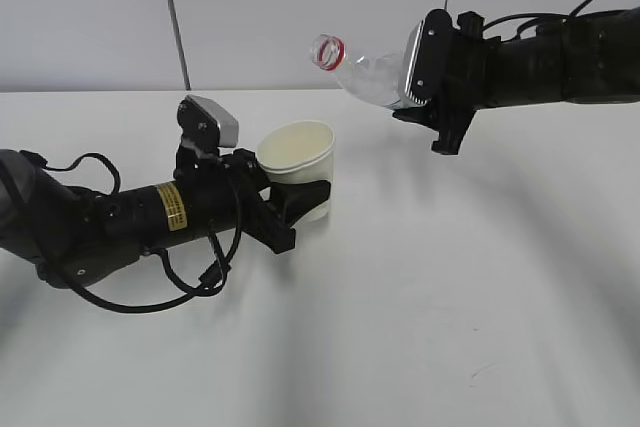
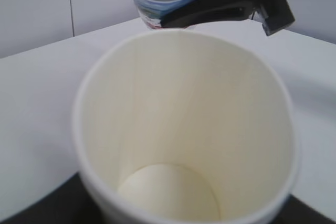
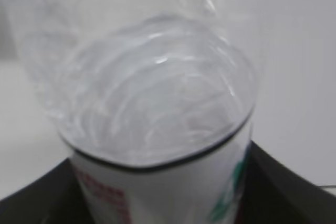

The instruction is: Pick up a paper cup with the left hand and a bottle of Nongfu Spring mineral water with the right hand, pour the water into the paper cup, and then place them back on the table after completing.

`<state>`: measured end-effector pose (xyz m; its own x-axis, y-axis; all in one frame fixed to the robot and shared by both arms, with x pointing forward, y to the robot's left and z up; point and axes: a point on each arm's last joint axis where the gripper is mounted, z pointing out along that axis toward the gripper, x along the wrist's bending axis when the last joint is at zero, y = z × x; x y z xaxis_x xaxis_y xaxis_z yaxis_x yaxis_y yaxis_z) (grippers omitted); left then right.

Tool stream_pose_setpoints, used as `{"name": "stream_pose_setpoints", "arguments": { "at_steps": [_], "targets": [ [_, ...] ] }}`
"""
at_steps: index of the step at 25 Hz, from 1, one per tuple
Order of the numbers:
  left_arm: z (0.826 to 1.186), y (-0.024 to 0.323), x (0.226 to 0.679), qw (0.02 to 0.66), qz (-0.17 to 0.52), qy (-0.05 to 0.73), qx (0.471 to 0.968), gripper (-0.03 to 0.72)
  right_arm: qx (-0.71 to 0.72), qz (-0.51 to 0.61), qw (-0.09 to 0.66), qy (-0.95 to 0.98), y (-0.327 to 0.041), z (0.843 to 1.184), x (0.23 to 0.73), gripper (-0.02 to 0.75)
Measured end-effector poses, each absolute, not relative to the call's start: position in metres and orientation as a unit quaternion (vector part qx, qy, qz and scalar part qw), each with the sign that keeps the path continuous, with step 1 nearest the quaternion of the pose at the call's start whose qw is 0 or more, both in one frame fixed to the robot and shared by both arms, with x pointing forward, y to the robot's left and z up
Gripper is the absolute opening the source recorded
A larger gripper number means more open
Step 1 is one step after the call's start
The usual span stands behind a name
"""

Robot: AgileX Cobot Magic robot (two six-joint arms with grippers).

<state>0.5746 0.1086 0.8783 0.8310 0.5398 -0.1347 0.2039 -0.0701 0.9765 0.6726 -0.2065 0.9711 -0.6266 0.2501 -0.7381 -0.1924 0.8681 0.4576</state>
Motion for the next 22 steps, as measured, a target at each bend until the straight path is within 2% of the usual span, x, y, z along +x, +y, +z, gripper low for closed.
{"name": "stream_pose_setpoints", "arguments": {
  "at_steps": [22],
  "targets": [
    [0.881, 0.099, 0.581, 0.616, 0.142, 0.255, 0.732, 0.382, -0.051, 0.184, 0.452, 0.871, -0.209, 0.974, 0.676, 0.461]
  ]
}}
